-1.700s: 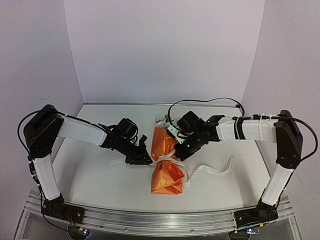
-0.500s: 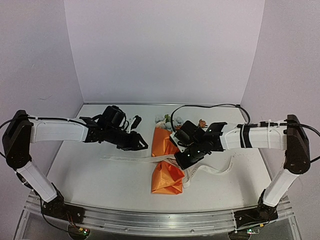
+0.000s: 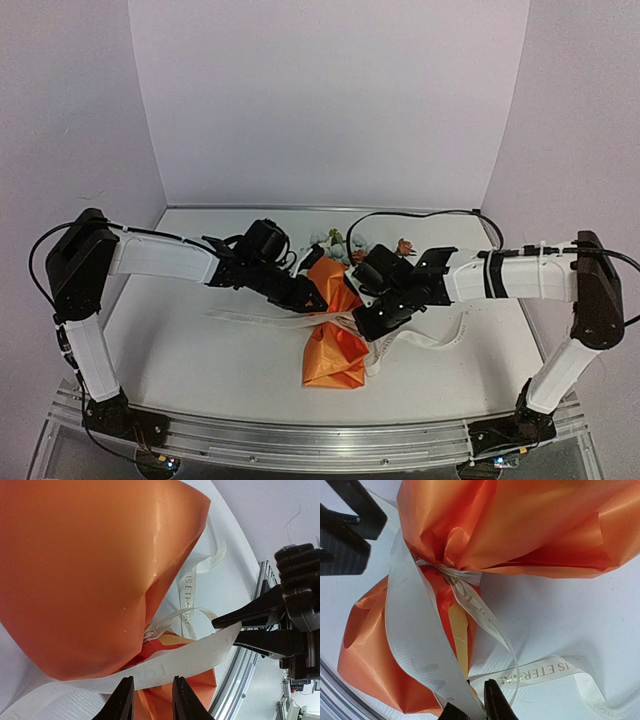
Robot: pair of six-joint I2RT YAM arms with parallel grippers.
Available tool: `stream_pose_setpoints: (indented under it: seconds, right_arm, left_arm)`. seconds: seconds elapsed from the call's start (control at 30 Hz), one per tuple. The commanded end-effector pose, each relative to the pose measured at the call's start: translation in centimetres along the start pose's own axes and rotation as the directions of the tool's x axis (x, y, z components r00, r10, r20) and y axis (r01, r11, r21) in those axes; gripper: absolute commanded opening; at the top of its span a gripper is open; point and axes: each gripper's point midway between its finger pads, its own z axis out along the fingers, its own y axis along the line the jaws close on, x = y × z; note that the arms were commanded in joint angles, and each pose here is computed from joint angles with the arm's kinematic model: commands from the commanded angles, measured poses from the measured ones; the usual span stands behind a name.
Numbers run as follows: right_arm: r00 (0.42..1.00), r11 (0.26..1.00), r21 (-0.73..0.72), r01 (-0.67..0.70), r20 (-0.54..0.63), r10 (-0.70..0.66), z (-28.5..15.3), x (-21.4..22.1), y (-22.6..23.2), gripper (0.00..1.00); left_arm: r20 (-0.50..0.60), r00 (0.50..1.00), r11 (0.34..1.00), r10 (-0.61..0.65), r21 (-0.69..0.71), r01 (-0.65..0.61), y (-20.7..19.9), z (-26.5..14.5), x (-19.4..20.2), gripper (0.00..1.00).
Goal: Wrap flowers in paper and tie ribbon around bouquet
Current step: Place the left side of the half-tied ribbon on the folded bouquet, then pick up the right side of the half-tied ribbon from the center of the board.
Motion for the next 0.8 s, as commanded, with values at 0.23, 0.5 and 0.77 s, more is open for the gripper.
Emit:
stream_pose_setpoints:
  seconds: [0.23,0.5,0.77]
  right_arm:
    - [0.999,1.000,-0.012,-0.019,0.039,0.020,-2.0,0.1,-0.1,0.32]
    - [0.995,0.997,-0.006,-0.077,0.068,0.077,-4.0,2.1,-1.5,0.70]
    - [0.931,0.904,0.240,-0.353,0.189,0.313,-5.6,5.0,-9.3,0.73]
  left_arm:
    - [-0.018,0.997,0.996,0.074,0.046,-0.073,-1.4,2.7,-1.0,0.19]
    - [-0.029,0.997,0.997,0.072,0.037,-0.071,-1.2,2.8,-0.6,0.12]
    - [-0.028,0.997,0.997,0.073,0.033,-0.072,-1.2,2.7,-0.6,0.10]
